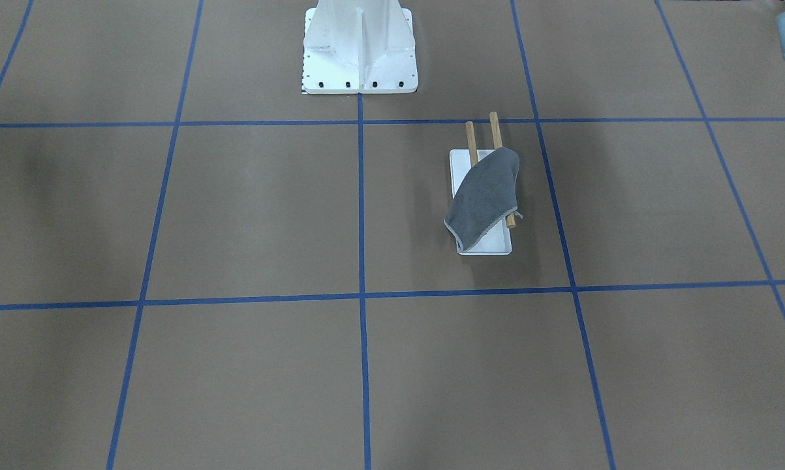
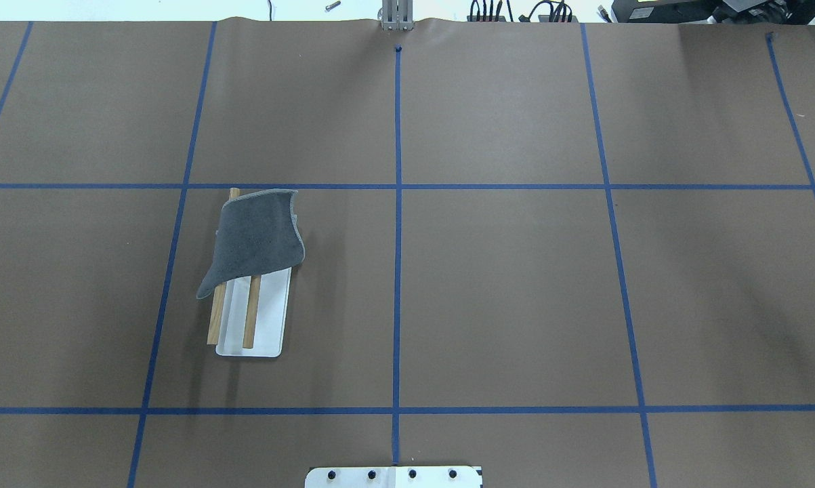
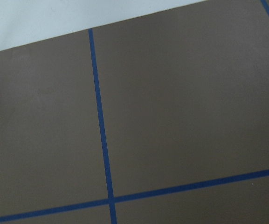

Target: Hang towel on rack

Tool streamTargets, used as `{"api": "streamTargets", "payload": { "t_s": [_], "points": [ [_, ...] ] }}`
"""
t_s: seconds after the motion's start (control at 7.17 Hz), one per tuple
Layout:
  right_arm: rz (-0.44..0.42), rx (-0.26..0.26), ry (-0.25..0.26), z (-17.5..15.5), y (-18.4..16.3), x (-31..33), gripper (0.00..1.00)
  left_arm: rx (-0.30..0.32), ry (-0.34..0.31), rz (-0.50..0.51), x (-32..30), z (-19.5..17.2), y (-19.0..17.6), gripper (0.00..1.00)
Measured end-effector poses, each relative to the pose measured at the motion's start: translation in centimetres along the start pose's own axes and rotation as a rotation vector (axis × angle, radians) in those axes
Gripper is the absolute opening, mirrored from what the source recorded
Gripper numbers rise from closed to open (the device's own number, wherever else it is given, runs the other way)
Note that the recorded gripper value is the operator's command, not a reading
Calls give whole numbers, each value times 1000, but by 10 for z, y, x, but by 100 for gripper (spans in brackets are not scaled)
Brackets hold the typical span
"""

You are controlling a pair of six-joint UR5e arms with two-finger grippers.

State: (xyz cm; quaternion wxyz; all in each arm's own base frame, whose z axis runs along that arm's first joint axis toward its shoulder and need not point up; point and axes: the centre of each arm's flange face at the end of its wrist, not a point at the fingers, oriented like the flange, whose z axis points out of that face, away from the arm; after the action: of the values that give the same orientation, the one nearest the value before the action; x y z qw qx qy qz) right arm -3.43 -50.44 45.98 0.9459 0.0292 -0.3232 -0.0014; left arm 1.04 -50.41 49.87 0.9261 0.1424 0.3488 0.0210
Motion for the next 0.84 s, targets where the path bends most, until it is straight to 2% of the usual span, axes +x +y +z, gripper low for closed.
{"api": "streamTargets", "payload": {
  "t_s": [0.28, 0.56, 0.84],
  "points": [
    [-10, -38, -5, 15, 13, 17, 100, -70, 23, 15, -1, 1, 17, 99],
    [-22, -80, -13, 32, 20, 32, 100, -131, 21, 42, -21, 24, 39, 99],
    [-3, -101, -37, 39, 26, 48, 100, -178, 29, 19, -37, 44, 48, 99]
  ]
}}
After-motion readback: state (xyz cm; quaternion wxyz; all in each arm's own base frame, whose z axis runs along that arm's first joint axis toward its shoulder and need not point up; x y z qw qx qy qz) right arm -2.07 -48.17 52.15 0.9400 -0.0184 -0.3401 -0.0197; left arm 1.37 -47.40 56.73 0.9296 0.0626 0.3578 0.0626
